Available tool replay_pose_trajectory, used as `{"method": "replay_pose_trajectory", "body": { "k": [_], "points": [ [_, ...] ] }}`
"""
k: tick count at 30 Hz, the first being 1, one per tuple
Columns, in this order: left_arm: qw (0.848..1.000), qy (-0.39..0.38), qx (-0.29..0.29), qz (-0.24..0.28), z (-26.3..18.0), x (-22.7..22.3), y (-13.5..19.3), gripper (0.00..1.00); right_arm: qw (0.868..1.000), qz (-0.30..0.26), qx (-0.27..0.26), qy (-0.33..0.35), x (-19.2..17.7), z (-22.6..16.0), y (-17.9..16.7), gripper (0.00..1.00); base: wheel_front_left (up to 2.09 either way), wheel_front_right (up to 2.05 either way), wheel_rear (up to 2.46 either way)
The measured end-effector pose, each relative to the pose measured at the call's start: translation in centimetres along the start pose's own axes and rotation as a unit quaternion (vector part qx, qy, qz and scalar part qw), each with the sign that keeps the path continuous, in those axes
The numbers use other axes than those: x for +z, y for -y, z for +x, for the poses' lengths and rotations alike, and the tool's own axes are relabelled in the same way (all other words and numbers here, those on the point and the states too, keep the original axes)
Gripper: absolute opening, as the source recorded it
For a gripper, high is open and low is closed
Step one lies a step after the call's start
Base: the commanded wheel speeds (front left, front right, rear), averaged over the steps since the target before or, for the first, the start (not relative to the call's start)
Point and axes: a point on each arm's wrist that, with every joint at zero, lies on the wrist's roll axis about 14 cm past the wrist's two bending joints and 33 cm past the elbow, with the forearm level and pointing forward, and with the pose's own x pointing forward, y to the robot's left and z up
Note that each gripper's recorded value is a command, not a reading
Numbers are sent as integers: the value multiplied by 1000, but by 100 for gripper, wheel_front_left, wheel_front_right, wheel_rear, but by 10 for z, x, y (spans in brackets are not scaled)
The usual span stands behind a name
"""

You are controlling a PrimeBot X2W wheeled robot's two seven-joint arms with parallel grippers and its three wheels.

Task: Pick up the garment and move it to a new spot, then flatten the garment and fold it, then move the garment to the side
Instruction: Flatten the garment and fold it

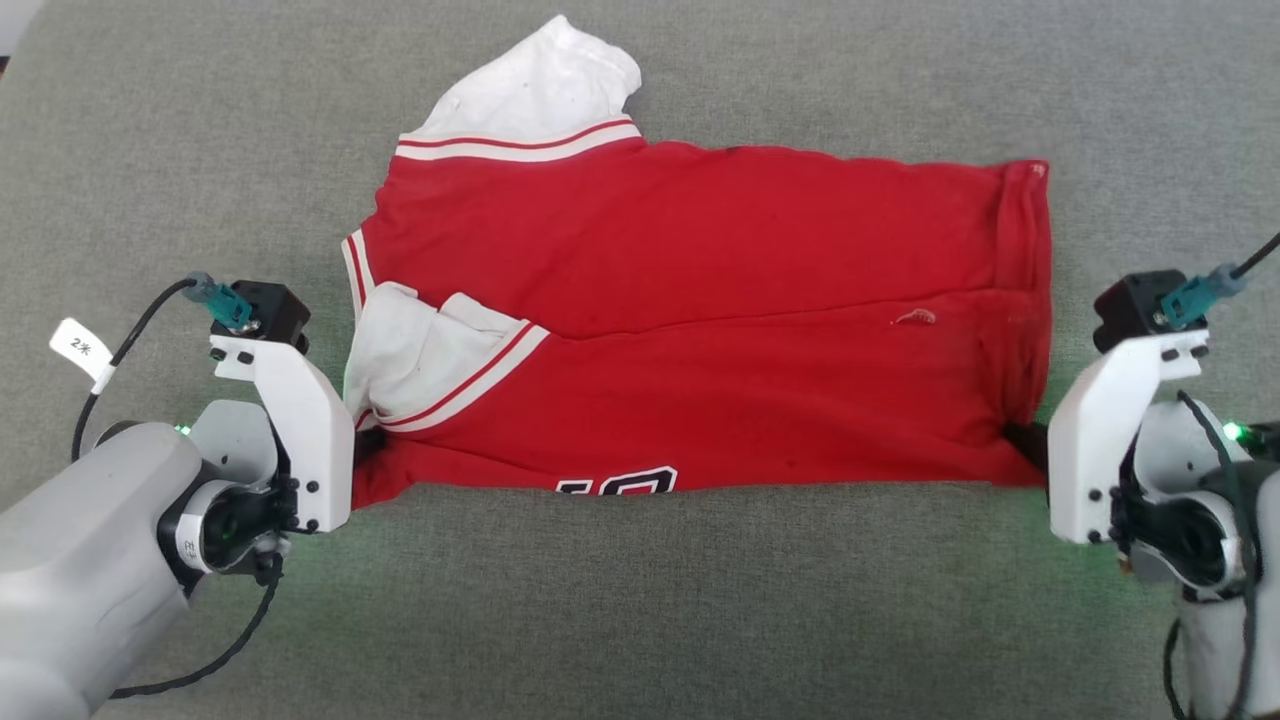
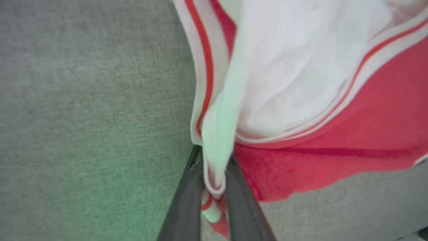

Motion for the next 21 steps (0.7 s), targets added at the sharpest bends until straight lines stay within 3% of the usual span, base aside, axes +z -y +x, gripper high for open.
{"method": "replay_pose_trajectory", "body": {
  "k": [11, 21],
  "points": [
    [1000, -5, 18, -10, -43, -12, 0, 0, 1000, -4, -8, -4, -10, -43, 10, 0, 0, 0, 0],
    [997, -52, 20, -50, -61, -61, 10, 0, 999, 25, -13, -42, -46, -55, 15, 0, 0, 0, 0]
  ]
}}
